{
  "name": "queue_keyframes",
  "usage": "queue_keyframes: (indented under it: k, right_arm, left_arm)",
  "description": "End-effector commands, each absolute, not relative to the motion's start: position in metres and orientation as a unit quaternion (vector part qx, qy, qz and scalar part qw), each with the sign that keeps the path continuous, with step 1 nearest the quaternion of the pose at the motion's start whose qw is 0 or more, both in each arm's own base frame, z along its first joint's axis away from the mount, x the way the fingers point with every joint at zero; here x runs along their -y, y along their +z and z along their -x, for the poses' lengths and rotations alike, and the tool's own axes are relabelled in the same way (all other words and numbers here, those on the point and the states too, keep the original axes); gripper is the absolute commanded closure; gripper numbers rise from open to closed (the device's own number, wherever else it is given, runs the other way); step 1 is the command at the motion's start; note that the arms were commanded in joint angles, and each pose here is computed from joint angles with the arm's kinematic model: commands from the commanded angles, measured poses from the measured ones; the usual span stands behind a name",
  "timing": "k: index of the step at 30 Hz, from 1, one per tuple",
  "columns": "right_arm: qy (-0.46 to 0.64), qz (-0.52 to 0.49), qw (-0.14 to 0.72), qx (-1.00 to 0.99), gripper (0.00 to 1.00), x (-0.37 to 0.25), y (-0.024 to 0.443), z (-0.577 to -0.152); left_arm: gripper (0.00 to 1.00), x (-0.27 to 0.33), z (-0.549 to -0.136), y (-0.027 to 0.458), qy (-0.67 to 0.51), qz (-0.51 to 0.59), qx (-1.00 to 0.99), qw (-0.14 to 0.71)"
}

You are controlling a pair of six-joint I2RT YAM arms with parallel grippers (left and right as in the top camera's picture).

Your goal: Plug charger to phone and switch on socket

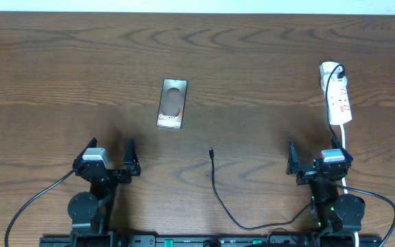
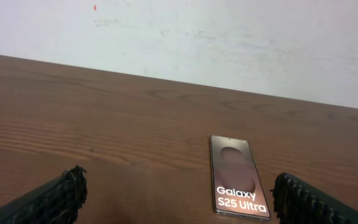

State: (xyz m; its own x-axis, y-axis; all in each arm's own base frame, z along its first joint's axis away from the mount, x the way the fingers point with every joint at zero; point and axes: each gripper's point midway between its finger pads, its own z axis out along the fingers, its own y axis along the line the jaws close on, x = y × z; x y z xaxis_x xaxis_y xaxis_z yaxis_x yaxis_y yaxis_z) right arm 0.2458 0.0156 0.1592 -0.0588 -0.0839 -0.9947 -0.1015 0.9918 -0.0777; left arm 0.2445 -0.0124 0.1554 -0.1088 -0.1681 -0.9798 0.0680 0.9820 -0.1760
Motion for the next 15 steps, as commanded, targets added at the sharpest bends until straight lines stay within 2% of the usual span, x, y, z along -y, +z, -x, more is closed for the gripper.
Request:
queue_keyframes:
  k: [1,11,15]
  right_arm:
    - [0.008,0.069,0.683,-0.727,0.01,-0.018,0.159,-0.245]
    - [0.008,0.069,0.683,-0.727,0.01,-0.018,0.159,-0.245]
    - [0.008,0.069,0.683,-0.727,0.01,-0.018,0.159,-0.245]
  left_arm:
    - [0.03,0.01,-0.244,0.139,-0.079,0.034,-0.756,0.649]
    - [0.03,0.01,-0.244,0.139,-0.078,0.034,-0.756,0.649]
    - [0.03,0.0,-0.246,0.154,-0.048,0.039,-0.736,0.675]
